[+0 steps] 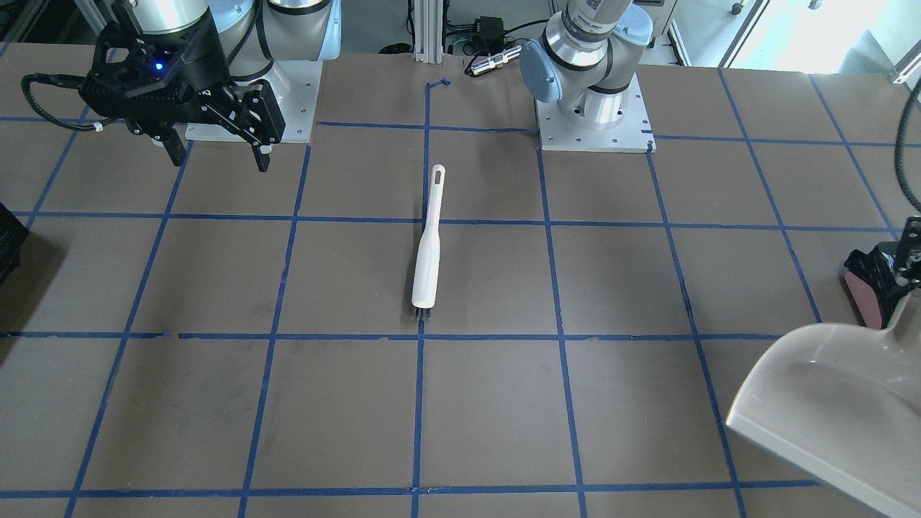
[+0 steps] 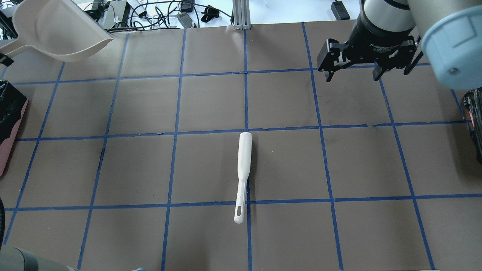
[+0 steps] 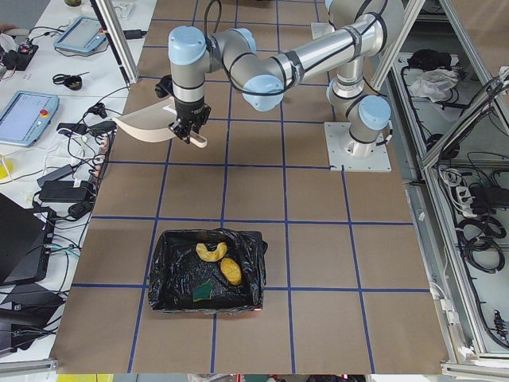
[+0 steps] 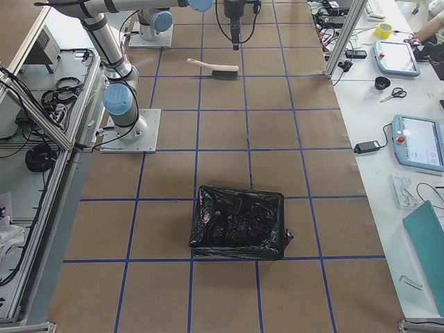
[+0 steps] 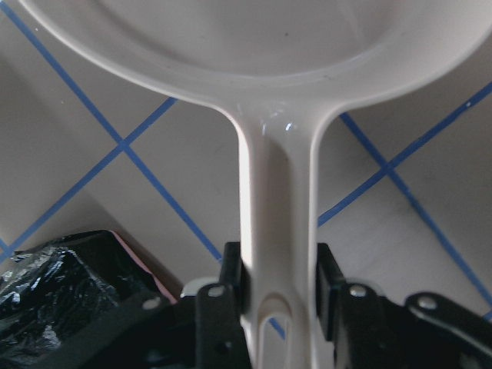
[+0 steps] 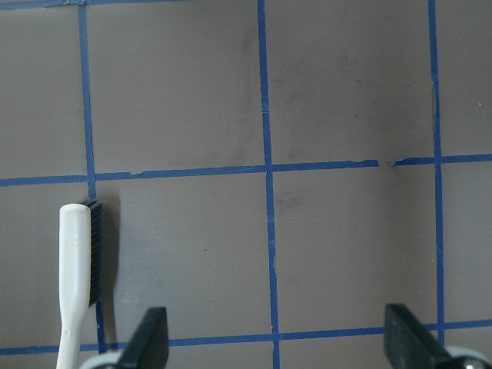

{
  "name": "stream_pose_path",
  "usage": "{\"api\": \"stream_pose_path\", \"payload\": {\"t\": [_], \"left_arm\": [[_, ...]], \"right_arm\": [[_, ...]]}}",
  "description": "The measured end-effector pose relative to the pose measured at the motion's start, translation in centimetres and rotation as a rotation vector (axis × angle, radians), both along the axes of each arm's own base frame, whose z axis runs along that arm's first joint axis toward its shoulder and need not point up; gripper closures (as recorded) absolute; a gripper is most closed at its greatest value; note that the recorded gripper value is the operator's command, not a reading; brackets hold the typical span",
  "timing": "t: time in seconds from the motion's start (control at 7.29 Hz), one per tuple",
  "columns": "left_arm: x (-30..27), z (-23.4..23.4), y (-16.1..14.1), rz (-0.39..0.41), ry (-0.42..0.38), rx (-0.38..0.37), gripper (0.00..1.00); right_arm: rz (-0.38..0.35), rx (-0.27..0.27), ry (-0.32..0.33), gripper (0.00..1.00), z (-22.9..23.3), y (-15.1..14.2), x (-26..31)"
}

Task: Sweep and dump trash in nearest bin
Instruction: 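Carry the empty dustpan back over the table with the left gripper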

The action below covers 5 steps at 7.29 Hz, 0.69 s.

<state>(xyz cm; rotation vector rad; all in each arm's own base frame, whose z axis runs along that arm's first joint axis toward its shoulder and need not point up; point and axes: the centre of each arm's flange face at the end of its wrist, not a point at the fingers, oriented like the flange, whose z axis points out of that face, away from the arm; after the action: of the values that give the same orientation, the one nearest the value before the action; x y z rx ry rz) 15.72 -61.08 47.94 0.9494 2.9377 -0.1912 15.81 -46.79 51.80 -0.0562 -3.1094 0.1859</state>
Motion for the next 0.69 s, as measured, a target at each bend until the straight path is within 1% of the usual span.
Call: {"api": "stream_pose_path", "payload": {"t": [0.27,0.41,0.69], "left_arm": [[-10.1,-0.5,-0.4,0.175,0.045,0.018,1.00],[-14.6,-1.3,-0.6,0.247,0.062,0.040,1.00],[-23.3,-3.0,-0.4,0.331,0.092,0.100,1.00]], "right_arm": [[0.026,0.005,0.004,0.00,-0.2,0.0,-0.1],[0.032,0.006,0.006,0.00,-0.3,0.0,-0.1],[0.036,0.009,0.006,0.00,-0.4,0.0,-0.1]]}}
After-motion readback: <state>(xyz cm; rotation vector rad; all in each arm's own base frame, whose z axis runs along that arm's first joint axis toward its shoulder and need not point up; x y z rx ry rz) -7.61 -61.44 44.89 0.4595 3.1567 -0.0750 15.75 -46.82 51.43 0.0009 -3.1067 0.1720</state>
